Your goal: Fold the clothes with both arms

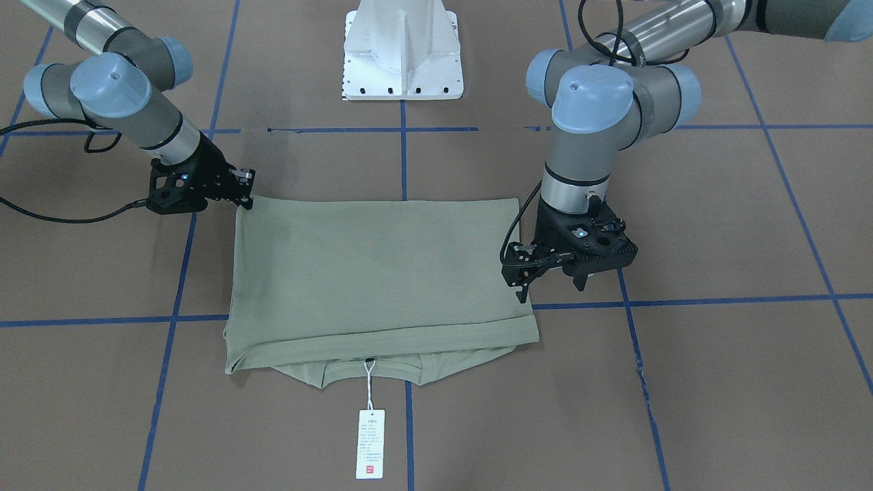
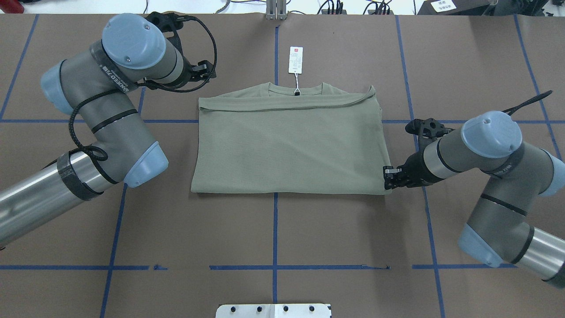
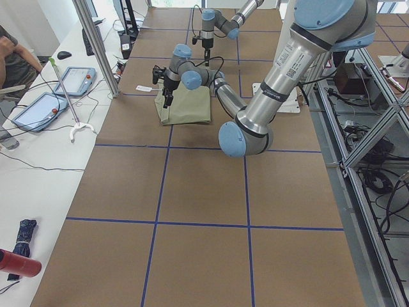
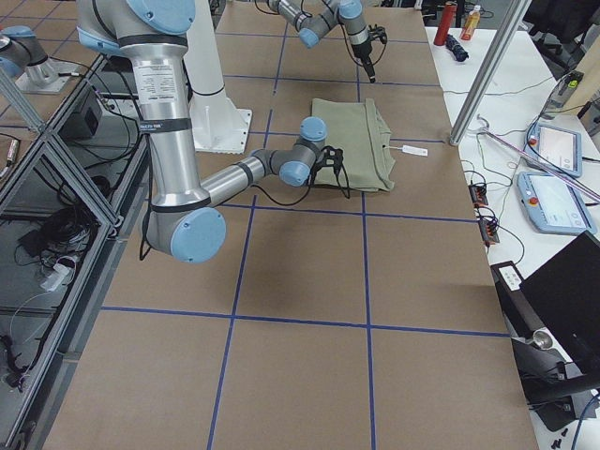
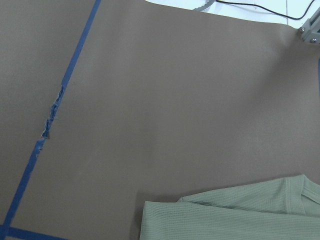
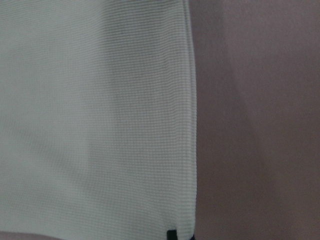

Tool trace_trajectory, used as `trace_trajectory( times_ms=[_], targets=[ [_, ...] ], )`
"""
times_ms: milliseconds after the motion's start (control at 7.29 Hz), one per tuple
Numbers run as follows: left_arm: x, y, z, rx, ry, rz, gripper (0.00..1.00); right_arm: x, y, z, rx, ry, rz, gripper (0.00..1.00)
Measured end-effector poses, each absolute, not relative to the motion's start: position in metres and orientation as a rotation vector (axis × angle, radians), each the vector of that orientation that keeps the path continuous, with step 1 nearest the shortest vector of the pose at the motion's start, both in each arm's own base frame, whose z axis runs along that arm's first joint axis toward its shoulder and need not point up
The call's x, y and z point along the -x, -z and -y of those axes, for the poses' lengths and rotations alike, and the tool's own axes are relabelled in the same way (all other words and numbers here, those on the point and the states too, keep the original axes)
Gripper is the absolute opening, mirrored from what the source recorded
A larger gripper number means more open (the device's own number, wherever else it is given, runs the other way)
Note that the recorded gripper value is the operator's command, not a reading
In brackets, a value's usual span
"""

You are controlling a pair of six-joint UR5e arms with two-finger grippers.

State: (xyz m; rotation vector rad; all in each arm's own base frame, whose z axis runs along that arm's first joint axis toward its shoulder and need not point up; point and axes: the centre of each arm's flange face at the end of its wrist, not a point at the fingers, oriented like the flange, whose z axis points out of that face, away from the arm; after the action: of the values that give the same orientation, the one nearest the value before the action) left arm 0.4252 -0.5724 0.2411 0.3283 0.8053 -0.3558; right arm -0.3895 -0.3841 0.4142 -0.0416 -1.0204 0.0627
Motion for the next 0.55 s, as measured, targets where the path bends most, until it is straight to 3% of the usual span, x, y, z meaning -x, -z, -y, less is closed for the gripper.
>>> trace_trajectory(
  times_ms=[549],
  targets=[
    [-0.423, -0.234, 0.569, -0.333, 0.378, -0.819, 1.0, 0.365, -0.414, 0.232, 0.247, 0.143, 1.011, 0.0]
  ],
)
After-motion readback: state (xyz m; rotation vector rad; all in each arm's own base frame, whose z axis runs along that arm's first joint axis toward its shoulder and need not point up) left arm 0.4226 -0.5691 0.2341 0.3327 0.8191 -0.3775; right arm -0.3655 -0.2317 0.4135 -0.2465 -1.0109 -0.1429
